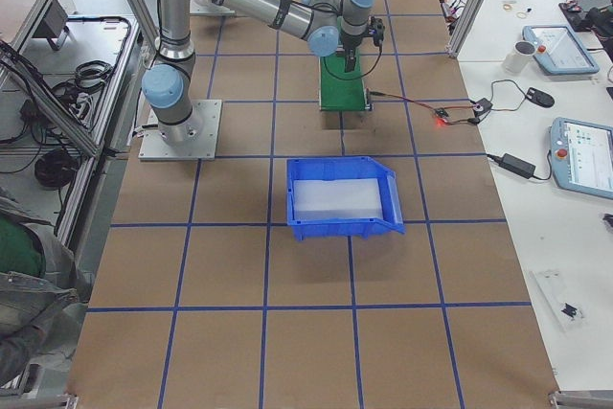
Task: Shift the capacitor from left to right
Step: 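Grasp the capacitor on the belt with the right gripper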
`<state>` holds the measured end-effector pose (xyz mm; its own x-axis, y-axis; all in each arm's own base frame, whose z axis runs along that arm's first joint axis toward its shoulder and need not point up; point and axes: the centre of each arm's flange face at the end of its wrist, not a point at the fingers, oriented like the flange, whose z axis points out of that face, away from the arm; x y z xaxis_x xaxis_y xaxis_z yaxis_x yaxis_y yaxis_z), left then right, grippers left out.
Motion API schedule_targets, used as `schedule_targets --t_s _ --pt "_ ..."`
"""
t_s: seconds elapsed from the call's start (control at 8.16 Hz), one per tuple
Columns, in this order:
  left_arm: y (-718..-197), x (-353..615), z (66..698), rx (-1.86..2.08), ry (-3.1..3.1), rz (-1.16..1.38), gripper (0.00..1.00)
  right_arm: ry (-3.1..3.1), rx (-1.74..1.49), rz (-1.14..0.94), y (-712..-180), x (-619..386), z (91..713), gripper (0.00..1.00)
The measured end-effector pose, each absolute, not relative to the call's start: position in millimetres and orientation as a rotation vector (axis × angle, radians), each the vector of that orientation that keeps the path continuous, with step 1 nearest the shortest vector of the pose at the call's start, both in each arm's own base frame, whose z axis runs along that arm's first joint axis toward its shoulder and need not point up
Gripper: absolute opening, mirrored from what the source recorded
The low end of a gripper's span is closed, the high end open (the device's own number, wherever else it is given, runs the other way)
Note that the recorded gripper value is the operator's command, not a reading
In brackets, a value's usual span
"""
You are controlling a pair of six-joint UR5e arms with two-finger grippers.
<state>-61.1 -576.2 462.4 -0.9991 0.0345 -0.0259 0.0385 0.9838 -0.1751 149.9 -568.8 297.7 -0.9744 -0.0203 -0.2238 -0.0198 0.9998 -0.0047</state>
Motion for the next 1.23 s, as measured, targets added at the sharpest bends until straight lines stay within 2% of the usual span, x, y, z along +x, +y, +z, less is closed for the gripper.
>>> schedule_targets --t_s 0.37,0.61,1.1,1.23 --pt "-571.9 -61.3 462.8 0.055 3.107 -0.241 1.0 2.867 -0.029 0.005 -571.7 154.5 284.8 1.0" --pt "-552.3 -63.2 465.3 0.017 3.124 -0.093 1.0 2.876 -0.034 -0.008 -573.7 153.7 282.6 0.98" --pt "-539.9 -64.1 469.0 -0.013 3.127 -0.023 1.0 2.898 -0.037 -0.002 -573.2 151.6 274.7 0.85" --pt "-539.6 -64.2 468.4 -0.011 3.127 -0.021 1.0 2.903 -0.036 0.013 -570.6 151.1 269.8 0.74"
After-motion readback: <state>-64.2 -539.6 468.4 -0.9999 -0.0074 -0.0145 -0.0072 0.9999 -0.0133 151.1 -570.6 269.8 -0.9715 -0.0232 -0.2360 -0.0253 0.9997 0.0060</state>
